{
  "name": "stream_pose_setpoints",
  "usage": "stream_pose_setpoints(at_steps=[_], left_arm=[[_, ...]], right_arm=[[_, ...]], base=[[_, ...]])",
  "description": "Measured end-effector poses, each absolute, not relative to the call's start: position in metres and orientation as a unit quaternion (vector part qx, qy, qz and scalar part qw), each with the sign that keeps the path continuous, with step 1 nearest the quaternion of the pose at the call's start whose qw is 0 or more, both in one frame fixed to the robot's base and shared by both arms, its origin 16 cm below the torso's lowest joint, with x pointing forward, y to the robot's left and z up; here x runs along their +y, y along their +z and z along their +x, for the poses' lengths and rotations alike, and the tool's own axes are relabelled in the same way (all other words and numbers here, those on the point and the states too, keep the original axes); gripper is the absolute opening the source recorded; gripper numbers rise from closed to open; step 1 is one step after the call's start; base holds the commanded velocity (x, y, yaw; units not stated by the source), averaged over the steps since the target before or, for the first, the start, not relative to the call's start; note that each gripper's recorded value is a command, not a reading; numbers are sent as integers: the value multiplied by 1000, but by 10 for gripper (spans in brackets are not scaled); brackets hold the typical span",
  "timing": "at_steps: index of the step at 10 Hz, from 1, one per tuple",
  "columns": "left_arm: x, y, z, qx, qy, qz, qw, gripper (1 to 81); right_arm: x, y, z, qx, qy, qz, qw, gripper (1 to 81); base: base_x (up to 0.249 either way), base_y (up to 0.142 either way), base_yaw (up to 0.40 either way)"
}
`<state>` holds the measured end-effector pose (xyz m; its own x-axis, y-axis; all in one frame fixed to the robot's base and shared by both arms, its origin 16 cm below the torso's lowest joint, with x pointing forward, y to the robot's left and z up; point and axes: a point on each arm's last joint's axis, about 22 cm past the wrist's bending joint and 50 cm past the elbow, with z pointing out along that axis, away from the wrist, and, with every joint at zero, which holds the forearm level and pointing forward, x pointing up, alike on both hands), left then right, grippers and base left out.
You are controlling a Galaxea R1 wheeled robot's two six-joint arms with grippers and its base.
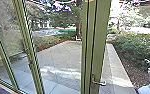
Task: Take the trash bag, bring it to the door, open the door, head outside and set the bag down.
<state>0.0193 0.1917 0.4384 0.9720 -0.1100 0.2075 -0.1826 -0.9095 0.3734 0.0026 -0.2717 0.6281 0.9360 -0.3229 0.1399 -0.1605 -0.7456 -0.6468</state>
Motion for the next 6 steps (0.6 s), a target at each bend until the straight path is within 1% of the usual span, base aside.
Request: stream_pose_setpoints(at_steps=[2,5,6], left_arm=[[188,439,19,-75,91,972,201,10],[189,439,19,-75,91,972,201,10],[189,439,19,-75,91,972,201,10]], right_arm=[[-289,654,23,126,-139,-924,334,811],[-294,699,45,119,-157,-916,351,811],[-302,712,52,117,-164,-915,350,811]], base=[[0,0,0],[0,0,0],[0,0,0]])
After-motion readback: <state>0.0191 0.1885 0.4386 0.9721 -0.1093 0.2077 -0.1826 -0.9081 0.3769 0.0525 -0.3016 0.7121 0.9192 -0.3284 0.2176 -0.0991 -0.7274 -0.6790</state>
